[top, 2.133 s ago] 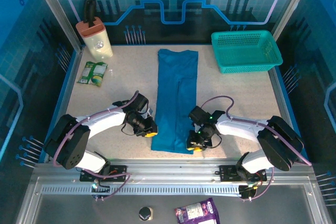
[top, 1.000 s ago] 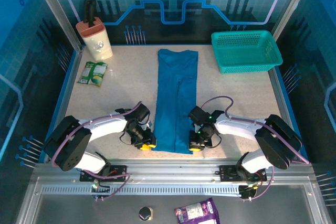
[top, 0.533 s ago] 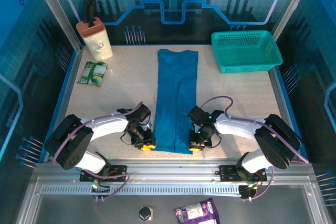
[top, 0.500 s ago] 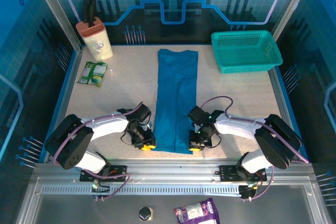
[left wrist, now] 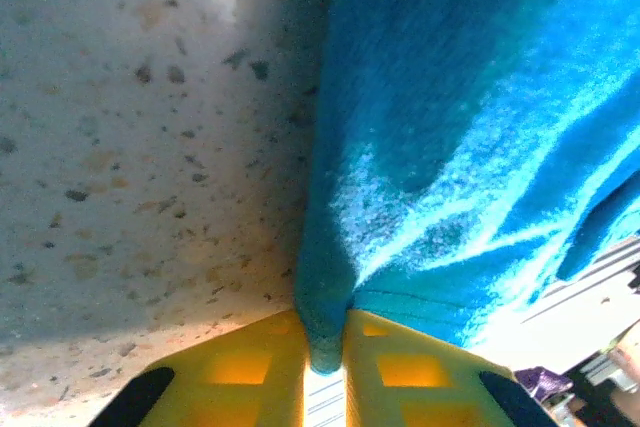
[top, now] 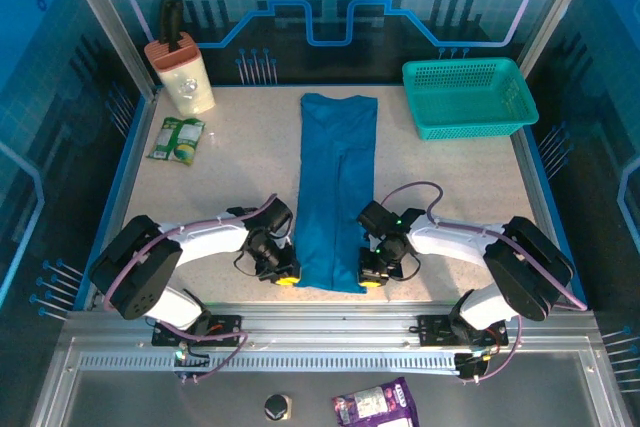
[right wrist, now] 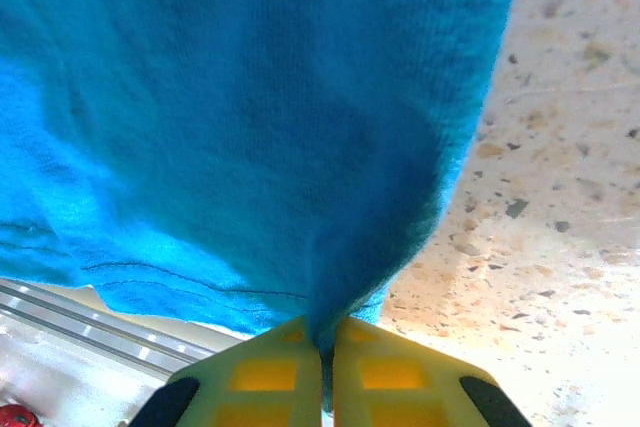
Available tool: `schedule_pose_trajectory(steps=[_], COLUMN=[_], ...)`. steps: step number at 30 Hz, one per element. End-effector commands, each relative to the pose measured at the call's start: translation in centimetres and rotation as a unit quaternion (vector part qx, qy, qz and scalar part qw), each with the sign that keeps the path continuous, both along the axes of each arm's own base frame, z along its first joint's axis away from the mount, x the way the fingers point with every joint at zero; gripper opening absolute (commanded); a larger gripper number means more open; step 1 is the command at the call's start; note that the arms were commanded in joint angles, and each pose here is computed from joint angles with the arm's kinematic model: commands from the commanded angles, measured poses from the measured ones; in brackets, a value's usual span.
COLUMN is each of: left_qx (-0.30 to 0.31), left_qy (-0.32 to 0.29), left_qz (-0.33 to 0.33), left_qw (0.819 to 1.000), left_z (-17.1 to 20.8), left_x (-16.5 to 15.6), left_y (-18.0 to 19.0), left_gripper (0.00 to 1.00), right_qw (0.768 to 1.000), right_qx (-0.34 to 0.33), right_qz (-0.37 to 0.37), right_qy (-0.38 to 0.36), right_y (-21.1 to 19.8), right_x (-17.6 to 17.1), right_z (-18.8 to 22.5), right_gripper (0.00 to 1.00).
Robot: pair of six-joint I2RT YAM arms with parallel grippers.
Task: Fold the inside-out t-shirt
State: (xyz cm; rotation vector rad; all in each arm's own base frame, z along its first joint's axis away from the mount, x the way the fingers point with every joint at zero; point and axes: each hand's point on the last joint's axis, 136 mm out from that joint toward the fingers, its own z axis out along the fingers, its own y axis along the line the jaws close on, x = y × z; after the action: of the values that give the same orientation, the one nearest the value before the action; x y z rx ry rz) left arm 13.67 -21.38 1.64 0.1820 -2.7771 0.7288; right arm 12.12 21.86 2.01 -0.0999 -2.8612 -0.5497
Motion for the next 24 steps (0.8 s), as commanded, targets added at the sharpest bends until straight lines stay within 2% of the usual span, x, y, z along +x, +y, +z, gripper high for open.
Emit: schedule_pose_trajectory(steps=[1,4,11,20,22,24], left_qx=[-0.011,-0.014,-0.039,-0.099,-0.101,-0.1], left_qy=[-0.015,-0.023,-0.019,0.0,-0.008,-0.043], left_qz=[-0.004,-0.012,-0.056,-0.126,-0.139,-0.139], left_qw=[1.0,1.0,0.997,0.987,0.985,0.984], left_z=[1.1,1.8,3.7,6.8,7.7,8.9], left_x=[0.5,0.4,-1.4,-5.9,-6.1,-4.9], left_y=[-0.6,-0.5,-0.4,-1.9,-2.0,-2.3], left_gripper=[0.08,0.0,0.0,0.0,0.0,0.0], right_qw=[1.0,1.0,1.0,0.998,0.998,0.998], right_qx=[-0.01,-0.011,-0.013,-0.015,-0.011,-0.011], right_qz=[-0.002,-0.002,0.01,0.054,0.056,0.053], right_qy=[0.001,-0.009,-0.014,0.001,-0.008,-0.032], right_y=[-0.4,-0.7,-1.6,-2.4,-2.5,-2.8], right_x=[0.3,0.4,-1.0,-6.0,-6.3,-5.4], right_z=[0.5,1.2,2.7,5.0,6.2,7.7], right_gripper=[0.07,0.02,0.0,0.0,0.0,0.0])
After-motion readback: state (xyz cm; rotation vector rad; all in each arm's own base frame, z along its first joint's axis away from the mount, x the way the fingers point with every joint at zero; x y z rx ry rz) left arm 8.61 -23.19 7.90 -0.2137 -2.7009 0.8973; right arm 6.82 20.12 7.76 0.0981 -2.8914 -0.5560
